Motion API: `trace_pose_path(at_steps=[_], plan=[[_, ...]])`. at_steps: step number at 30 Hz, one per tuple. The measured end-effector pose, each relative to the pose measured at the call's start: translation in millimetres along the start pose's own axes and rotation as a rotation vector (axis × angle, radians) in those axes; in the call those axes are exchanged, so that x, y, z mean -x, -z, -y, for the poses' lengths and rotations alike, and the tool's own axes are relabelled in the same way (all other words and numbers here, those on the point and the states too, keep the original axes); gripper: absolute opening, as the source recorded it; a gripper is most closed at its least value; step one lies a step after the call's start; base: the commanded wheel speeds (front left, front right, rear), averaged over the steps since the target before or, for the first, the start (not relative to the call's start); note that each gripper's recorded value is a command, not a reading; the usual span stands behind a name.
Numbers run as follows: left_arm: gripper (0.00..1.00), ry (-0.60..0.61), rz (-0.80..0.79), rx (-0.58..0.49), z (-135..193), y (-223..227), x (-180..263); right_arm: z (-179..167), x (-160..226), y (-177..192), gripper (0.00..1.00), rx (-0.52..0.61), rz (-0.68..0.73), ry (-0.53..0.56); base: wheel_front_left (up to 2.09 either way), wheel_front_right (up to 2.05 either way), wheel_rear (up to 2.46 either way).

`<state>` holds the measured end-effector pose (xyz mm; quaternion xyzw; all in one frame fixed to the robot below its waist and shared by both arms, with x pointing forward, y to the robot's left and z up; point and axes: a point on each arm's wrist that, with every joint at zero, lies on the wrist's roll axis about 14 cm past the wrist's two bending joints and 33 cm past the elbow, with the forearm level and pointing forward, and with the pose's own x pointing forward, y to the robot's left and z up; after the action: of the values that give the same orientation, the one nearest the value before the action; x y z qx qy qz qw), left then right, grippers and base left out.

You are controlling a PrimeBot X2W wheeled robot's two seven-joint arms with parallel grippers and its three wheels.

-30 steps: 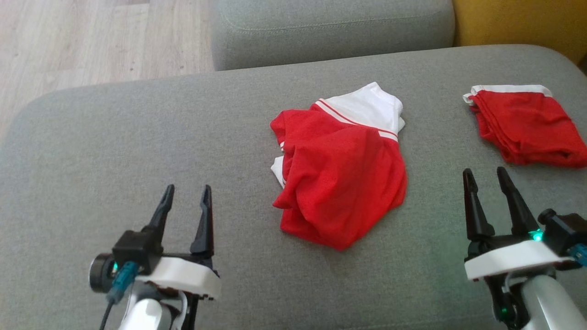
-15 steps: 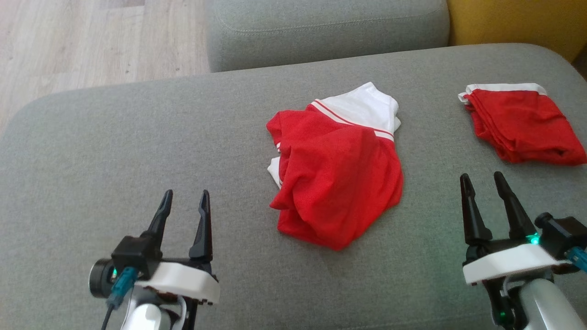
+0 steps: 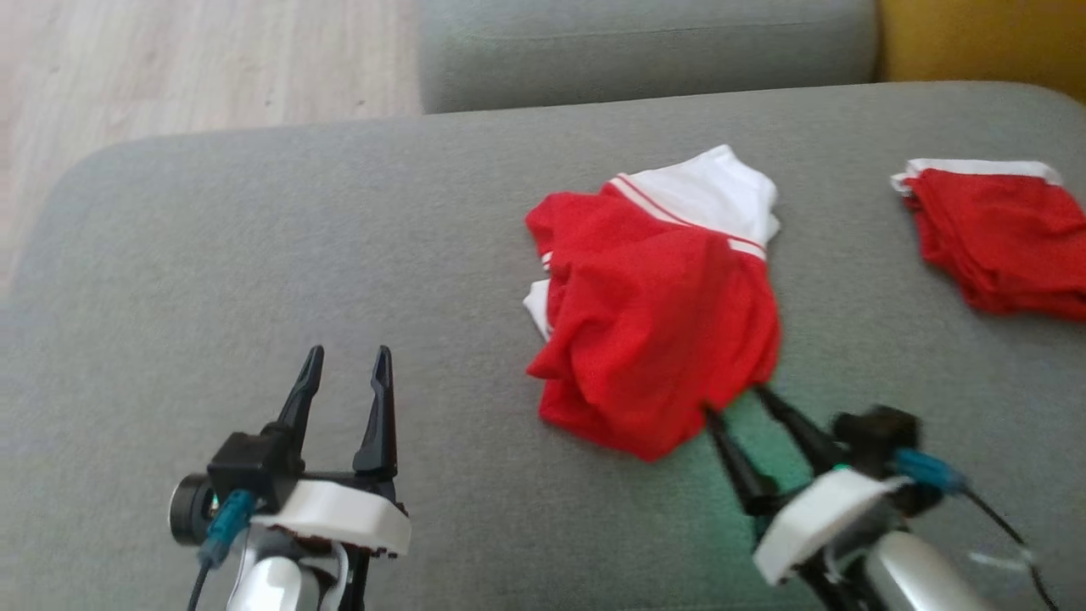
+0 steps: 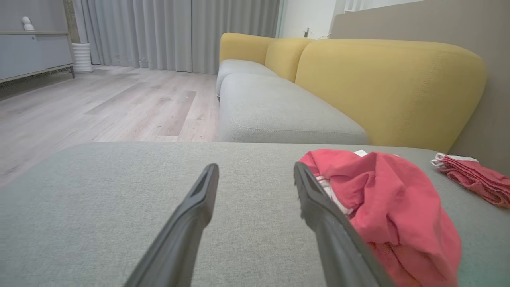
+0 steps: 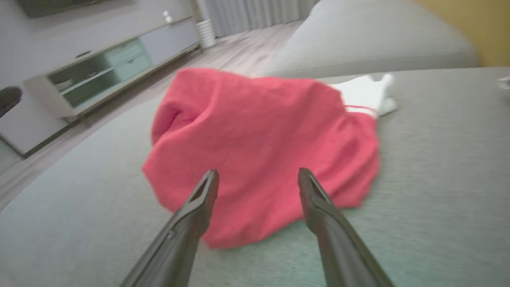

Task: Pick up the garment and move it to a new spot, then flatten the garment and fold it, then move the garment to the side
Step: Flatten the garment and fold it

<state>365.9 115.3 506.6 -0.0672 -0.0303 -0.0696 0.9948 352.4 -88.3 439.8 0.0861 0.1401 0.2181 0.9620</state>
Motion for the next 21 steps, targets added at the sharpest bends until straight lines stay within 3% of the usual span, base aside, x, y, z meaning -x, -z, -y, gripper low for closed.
trace_pose_path(at_steps=[6, 11, 14, 15, 16, 17, 21], plan=[[1.0, -0.056, 0.003, -0.005, -17.8, -1.3, 2.1, -35.9, -28.0, 30.6, 1.0, 0.09, -0.234, -0.156, 0.0, 0.0, 0.0], [1.0, -0.104, 0.003, -0.01, -32.6, -2.3, 5.4, -32.4, -39.3, 64.9, 1.0, 0.147, -0.439, -0.167, 0.0, 0.0, 0.0], [1.0, -0.13, -0.004, -0.006, -39.9, -0.3, 8.9, -33.5, -46.6, 74.2, 1.0, 0.193, -0.487, -0.176, 0.0, 0.0, 0.0], [1.0, -0.139, -0.007, -0.002, -42.1, 0.5, 9.9, -33.1, -49.9, 74.3, 0.93, 0.211, -0.49, -0.178, 0.0, 0.0, 0.0], [1.0, -0.146, -0.01, 0.002, -43.9, 1.4, 10.4, -32.9, -53.6, 73.3, 0.43, 0.221, -0.488, -0.18, 0.0, 0.0, 0.0], [1.0, -0.153, -0.012, 0.004, -45.4, 2.1, 10.9, -33.3, -56.9, 71.8, 0.0, 0.225, -0.482, -0.181, 0.0, 0.0, 0.0], [1.0, -0.157, -0.01, 0.004, -45.1, 1.7, 9.4, -30.2, -58.7, 70.8, 0.0, 0.219, -0.464, -0.168, 0.0, 0.0, 0.0]])
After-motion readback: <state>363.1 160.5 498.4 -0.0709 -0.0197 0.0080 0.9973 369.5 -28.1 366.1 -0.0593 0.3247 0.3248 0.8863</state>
